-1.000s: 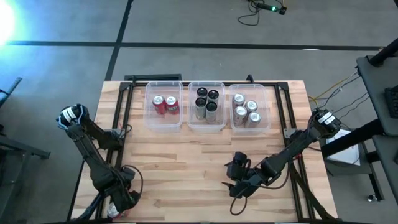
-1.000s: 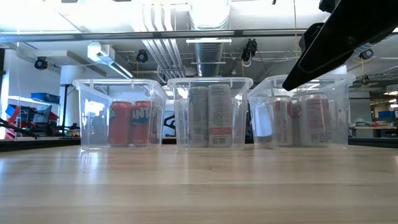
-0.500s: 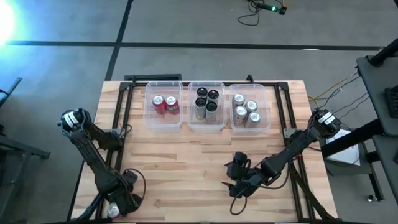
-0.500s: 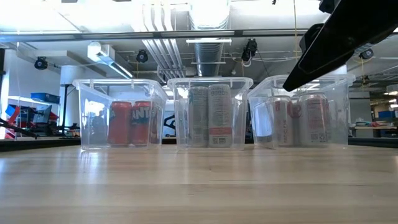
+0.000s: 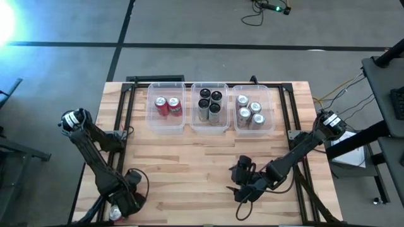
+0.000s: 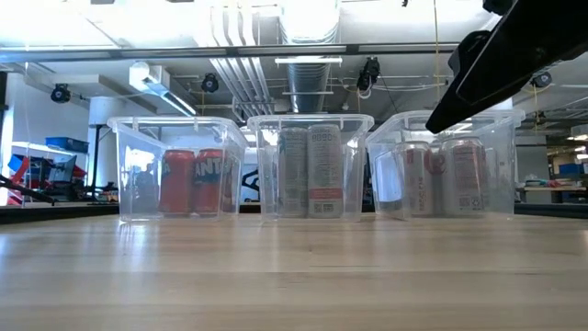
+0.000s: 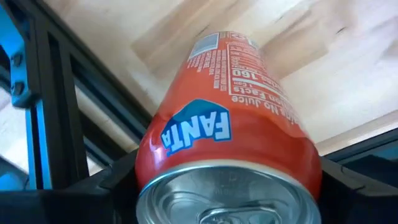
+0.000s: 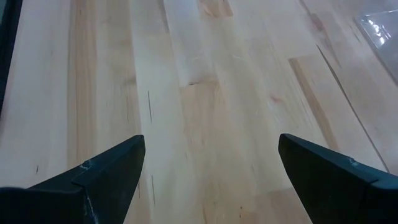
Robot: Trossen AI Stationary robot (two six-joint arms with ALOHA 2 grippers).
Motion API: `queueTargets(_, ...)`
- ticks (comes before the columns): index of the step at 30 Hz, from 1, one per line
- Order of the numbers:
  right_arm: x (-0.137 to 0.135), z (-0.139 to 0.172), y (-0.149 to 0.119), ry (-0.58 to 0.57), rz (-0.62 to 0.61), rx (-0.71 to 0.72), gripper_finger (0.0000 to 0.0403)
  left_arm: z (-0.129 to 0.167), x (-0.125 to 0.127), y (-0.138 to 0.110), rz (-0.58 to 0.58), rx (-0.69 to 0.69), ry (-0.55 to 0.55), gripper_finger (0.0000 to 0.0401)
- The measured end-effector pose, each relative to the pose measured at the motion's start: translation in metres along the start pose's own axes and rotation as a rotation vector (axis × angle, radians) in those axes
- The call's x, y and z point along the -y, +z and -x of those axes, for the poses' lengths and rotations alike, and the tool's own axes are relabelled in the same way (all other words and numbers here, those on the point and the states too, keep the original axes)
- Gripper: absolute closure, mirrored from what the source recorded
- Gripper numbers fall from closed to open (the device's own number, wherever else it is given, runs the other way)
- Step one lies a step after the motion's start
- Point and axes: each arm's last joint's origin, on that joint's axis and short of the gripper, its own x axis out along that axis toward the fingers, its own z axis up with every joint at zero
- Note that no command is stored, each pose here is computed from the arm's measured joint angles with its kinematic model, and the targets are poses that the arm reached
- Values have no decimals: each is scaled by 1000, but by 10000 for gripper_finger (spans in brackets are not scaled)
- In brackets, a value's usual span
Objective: Sort soda cans
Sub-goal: Put the red soda can into the left transparent bin
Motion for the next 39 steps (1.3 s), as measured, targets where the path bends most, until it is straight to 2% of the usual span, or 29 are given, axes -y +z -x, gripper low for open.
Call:
queueTargets(8,-2,1,-1,4,7,0,39,18,5,10,-11,119,-62,115)
queueTargets(11,-2,1,-1,4,9,0,39,27,7,18,-22,135,-48,116)
queueTargets(17,-3,2,-2,7,1,-1,39,40,12,38,-76,129,-35,116)
queueTargets(26,-5,4,-4,14,-8,-1,39,50,17,77,-135,33,-33,117)
queueTargets(33,-12,8,-10,35,-23,-2,39,47,12,105,-125,40,-7,109)
queueTargets(39,-18,13,-16,49,-16,-1,39,39,8,116,-95,49,6,107)
